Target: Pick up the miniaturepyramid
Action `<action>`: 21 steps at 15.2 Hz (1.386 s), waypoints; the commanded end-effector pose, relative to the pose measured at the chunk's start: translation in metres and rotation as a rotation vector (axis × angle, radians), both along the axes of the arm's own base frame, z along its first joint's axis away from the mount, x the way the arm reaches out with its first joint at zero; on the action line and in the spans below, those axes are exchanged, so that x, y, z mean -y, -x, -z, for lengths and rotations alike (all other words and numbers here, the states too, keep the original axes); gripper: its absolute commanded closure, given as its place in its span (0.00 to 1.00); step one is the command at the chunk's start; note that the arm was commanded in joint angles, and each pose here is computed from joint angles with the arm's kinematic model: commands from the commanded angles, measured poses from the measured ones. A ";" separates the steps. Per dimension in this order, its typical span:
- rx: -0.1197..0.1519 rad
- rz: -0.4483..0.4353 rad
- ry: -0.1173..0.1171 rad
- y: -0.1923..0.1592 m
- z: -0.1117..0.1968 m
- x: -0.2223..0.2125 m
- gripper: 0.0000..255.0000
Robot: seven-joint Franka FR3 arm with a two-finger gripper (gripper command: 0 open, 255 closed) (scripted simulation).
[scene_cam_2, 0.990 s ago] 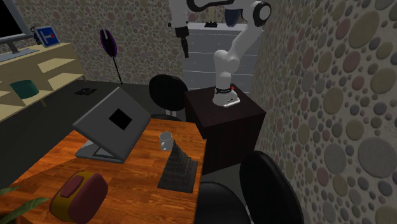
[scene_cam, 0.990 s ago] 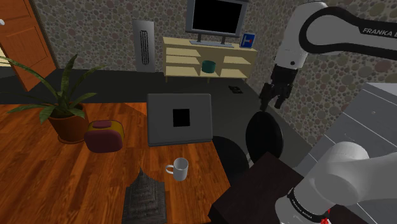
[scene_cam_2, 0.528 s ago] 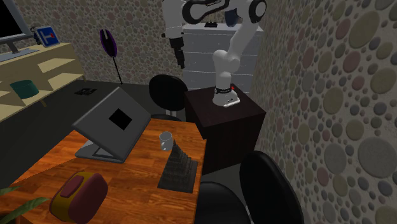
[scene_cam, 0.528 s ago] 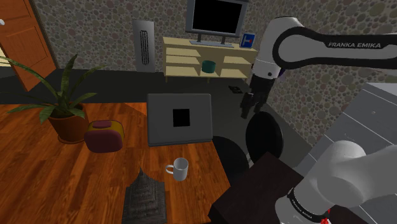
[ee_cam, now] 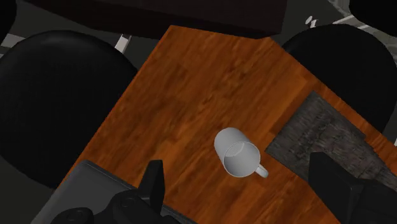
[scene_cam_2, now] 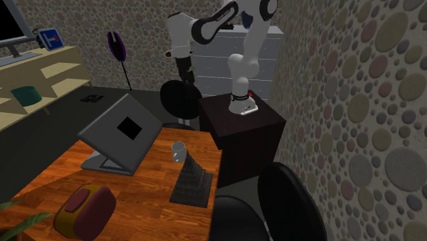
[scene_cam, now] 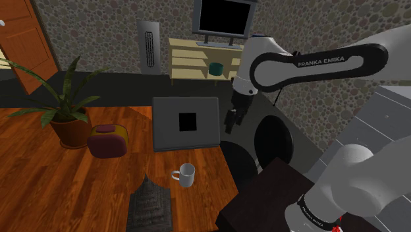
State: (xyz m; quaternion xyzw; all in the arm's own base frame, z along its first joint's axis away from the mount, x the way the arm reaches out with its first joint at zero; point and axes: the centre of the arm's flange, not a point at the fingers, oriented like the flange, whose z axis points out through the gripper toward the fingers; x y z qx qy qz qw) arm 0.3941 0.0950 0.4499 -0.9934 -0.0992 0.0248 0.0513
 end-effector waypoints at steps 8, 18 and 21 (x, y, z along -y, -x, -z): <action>0.064 -0.259 -0.002 -0.042 0.061 -0.090 0.00; 0.133 -0.545 -0.003 -0.065 0.127 -0.201 0.00; 0.153 -0.631 -0.004 -0.066 0.146 -0.235 0.00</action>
